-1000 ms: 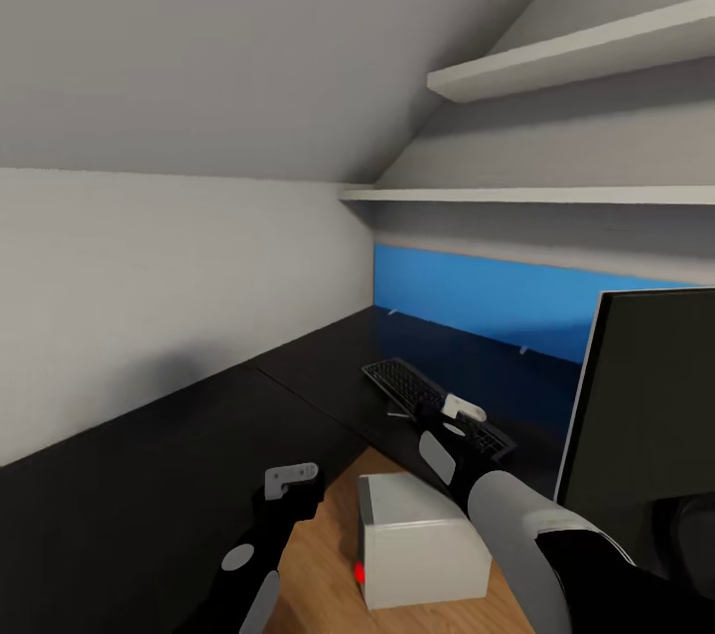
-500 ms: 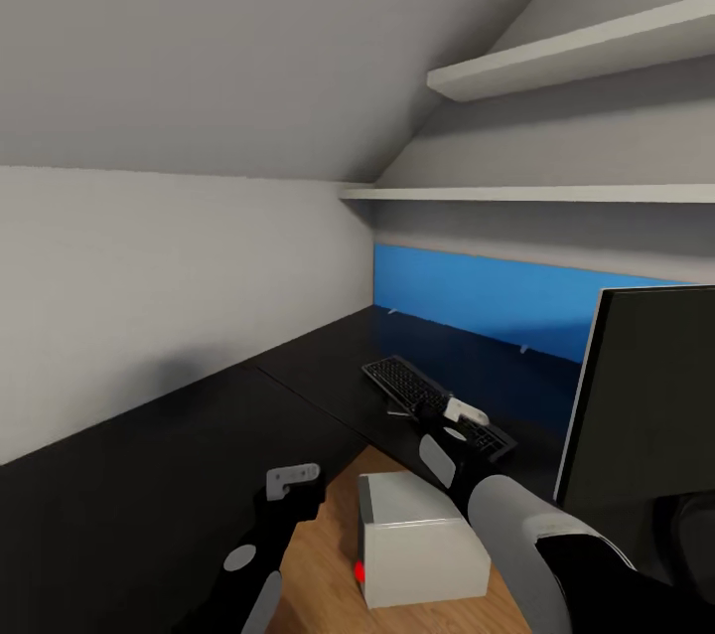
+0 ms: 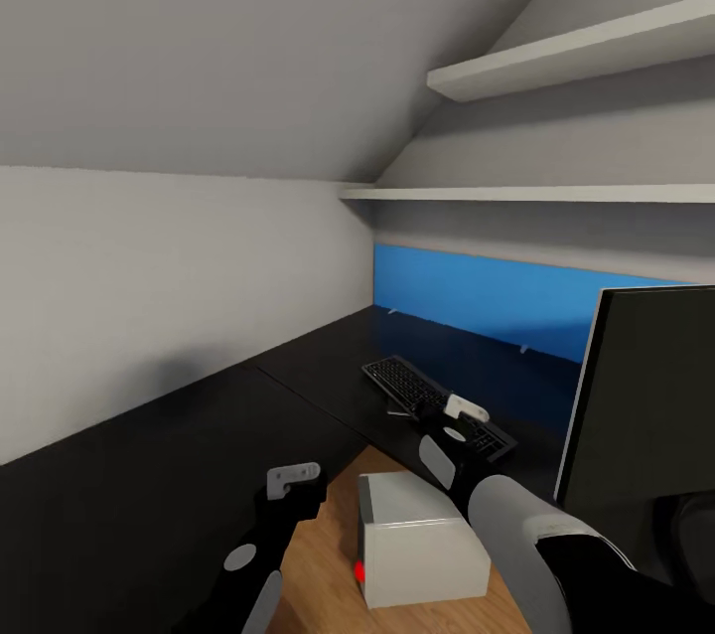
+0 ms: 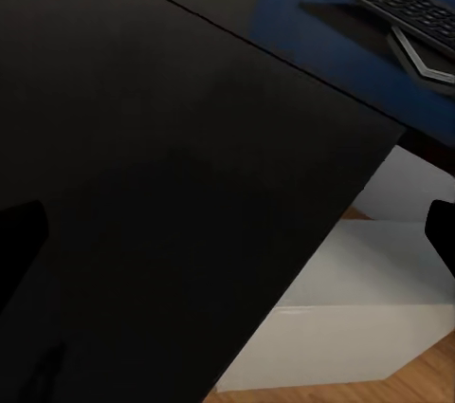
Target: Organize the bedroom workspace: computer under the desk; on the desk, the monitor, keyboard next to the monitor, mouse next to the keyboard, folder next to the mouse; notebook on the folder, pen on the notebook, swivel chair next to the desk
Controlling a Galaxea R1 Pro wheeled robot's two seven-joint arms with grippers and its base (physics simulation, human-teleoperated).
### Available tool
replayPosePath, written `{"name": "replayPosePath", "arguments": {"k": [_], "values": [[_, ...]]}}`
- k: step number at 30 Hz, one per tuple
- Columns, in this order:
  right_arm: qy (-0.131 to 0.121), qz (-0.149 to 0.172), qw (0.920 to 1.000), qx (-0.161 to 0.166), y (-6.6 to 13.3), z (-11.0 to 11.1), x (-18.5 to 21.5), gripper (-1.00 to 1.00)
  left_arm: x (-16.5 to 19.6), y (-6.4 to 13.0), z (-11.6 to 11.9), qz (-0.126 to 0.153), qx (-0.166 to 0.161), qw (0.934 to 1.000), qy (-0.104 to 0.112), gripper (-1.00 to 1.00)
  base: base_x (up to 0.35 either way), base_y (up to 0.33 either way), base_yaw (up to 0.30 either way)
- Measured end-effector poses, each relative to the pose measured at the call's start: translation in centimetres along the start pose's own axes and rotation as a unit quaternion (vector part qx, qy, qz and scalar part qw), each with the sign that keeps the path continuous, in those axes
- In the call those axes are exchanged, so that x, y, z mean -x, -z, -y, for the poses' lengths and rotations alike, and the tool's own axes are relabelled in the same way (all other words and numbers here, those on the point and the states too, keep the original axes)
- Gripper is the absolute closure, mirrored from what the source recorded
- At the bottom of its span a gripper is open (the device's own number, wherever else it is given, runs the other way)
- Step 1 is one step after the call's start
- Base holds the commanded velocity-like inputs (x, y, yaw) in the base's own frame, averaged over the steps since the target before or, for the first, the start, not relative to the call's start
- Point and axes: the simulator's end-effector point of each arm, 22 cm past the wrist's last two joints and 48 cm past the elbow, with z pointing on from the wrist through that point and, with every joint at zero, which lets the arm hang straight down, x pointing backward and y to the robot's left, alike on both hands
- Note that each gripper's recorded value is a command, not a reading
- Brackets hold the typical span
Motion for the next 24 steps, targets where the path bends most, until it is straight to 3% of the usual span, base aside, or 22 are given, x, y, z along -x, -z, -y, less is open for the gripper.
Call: {"name": "replayPosePath", "arguments": {"k": [18, 24], "values": [[-0.006, 0.013, 0.9999, -0.001, 0.01, 0.06, 0.55, -1.00, -0.07, -0.01, -0.08, -0.001, 0.000, 1.0000, 0.000, -1.00, 0.009, -0.018, 0.000], [-0.006, 0.012, 0.9999, -0.002, 0.02, 0.13, 0.42, -1.00, -0.08, -0.01, -0.07, -0.001, 0.000, 1.0000, 0.000, -1.00, 0.000, 0.000, -0.149]]}}
